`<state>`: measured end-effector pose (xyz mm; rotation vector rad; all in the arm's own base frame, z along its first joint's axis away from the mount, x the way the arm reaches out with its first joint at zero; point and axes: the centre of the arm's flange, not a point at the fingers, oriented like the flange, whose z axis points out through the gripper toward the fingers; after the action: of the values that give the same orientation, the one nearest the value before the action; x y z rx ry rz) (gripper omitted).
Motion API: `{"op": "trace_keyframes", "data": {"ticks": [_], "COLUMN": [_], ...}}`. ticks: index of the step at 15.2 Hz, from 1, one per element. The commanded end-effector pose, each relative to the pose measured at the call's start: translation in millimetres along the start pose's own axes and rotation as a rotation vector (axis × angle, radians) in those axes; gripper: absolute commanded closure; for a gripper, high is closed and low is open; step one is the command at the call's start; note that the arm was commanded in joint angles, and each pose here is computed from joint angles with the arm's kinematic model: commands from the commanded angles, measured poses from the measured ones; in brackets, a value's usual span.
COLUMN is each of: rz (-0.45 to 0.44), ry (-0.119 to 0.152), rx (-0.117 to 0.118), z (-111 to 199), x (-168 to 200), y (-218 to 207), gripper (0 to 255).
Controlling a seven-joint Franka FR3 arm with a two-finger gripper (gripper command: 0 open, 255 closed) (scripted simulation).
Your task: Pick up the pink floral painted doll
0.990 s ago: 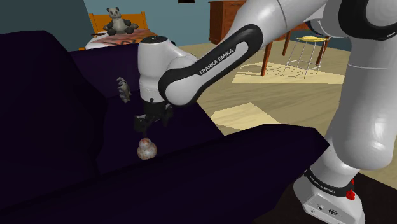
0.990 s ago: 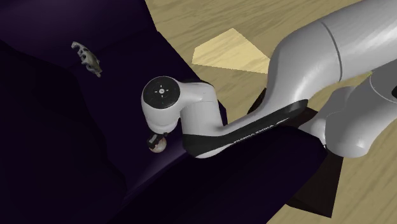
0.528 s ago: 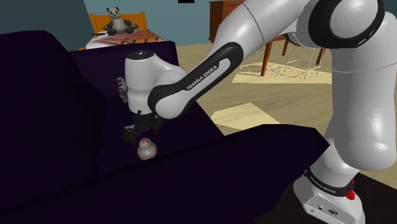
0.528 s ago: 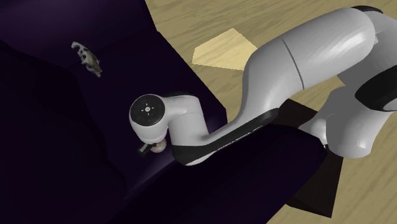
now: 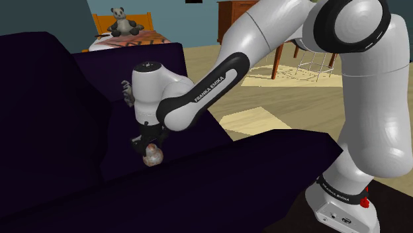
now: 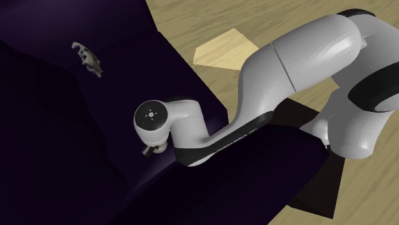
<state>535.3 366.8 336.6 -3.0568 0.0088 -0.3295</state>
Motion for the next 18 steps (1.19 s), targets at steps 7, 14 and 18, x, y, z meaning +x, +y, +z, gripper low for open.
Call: {"op": "trace_keyframes", "data": {"ticks": [7,14,18], "rz": [0.000,0.000,0.000], "ry": [-0.002,-0.002,-0.002], "rx": [-0.001,-0.001,-0.001], "z": [1.4,-34.6,-55.2], "x": [0.2,8.0,12.5], "y": [0.1,-2.3,-3.8], "gripper": [255,255,255]}}
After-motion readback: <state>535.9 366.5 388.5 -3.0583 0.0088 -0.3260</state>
